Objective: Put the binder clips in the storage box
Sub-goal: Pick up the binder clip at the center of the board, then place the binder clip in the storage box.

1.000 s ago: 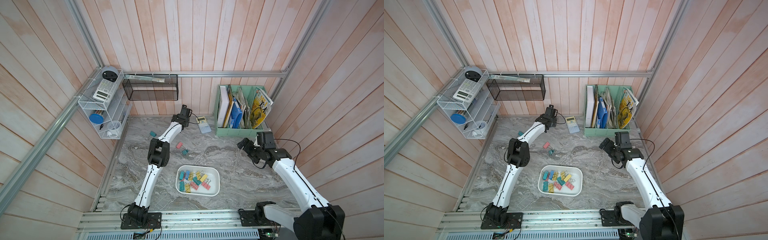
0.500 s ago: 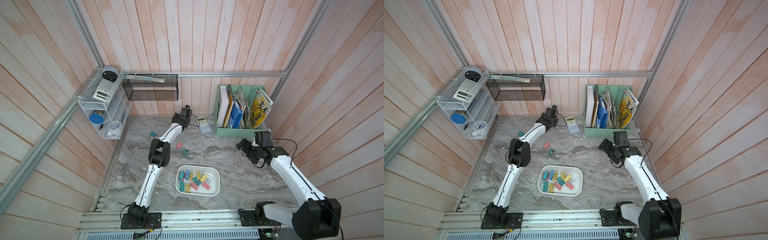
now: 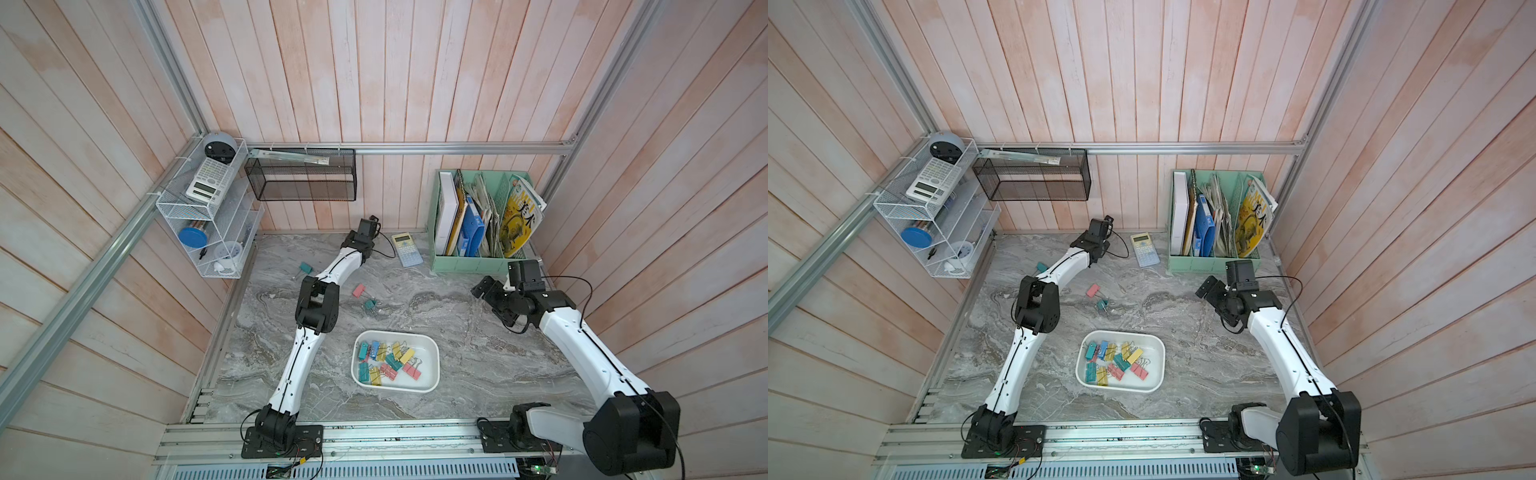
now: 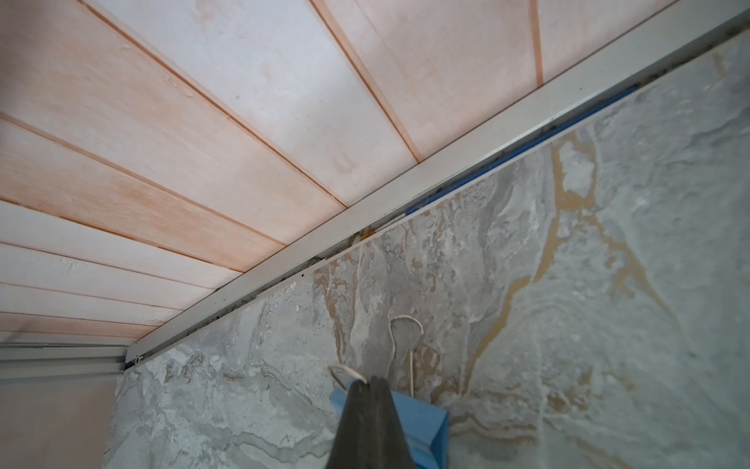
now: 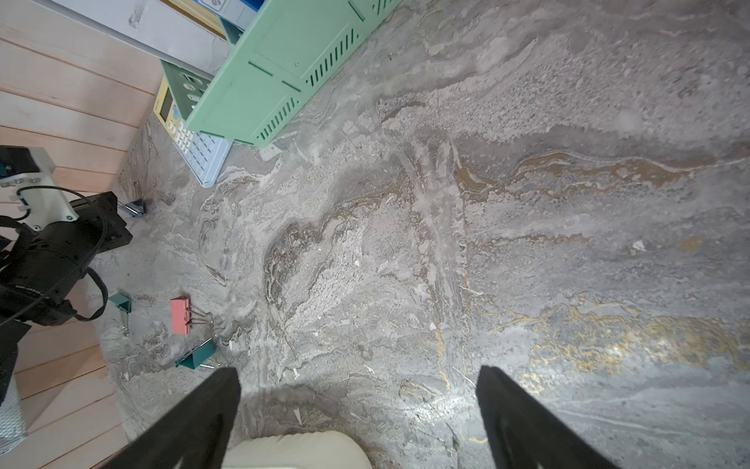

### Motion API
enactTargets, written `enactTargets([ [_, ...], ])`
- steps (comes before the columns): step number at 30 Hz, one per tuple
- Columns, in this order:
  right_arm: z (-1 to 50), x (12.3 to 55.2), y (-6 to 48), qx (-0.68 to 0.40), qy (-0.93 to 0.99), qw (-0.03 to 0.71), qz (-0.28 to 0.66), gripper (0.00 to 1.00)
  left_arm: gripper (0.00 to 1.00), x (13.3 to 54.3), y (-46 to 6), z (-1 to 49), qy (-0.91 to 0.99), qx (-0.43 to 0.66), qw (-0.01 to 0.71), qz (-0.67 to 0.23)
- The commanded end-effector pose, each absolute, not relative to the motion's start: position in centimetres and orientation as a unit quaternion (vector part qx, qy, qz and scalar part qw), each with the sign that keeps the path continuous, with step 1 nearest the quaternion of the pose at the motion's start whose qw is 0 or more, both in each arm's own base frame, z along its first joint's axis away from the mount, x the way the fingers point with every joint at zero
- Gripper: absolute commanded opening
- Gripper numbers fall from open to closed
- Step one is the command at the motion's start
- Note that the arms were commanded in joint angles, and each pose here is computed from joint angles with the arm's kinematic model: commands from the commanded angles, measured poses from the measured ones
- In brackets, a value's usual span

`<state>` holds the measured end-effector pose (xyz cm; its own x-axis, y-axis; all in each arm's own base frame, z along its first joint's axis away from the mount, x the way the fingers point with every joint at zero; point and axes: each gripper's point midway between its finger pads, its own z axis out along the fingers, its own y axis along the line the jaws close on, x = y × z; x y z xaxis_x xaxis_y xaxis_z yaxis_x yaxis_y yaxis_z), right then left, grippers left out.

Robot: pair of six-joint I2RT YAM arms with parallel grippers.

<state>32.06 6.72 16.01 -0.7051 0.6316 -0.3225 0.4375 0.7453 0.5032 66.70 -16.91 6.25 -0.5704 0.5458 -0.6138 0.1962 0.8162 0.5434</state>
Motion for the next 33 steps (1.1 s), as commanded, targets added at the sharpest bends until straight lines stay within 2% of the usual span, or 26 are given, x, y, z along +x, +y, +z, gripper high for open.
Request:
enactTargets([
  [1,16.7,32.2,7.0,0.291,0.903,0.244,0.202,0.98,0.0,65.5,-18.8,7.4,0.865,0.214,0.415,0.183],
  [11,16.5,32.3,7.4,0.293,0.899,0.244,0.216,0.98,0.0,62.5,-19.8,12.5,0.886,0.118,0.443,0.067],
  [18,16.8,32.6,7.4,0.293,0.893,0.258,0.222,0.98,0.0,56.4,-24.1,18.3,0.871,0.103,0.456,-0.151],
  [21,16.9,33.0,7.4,0.293,0.891,0.265,0.225,0.98,0.0,51.6,-27.3,22.2,0.847,0.169,0.443,-0.241],
  [25,16.8,33.7,7.7,0.293,0.885,0.275,0.237,0.98,0.0,43.6,-30.6,25.6,0.816,0.281,0.419,-0.282],
  [29,16.9,34.5,7.9,0.289,0.88,0.287,0.246,0.98,0.0,35.1,-32.3,25.1,0.811,0.364,0.366,-0.275],
  [33,16.7,34.8,8.0,0.29,0.876,0.291,0.252,0.98,0.0,29.0,-33.4,23.3,0.817,0.402,0.334,-0.245],
])
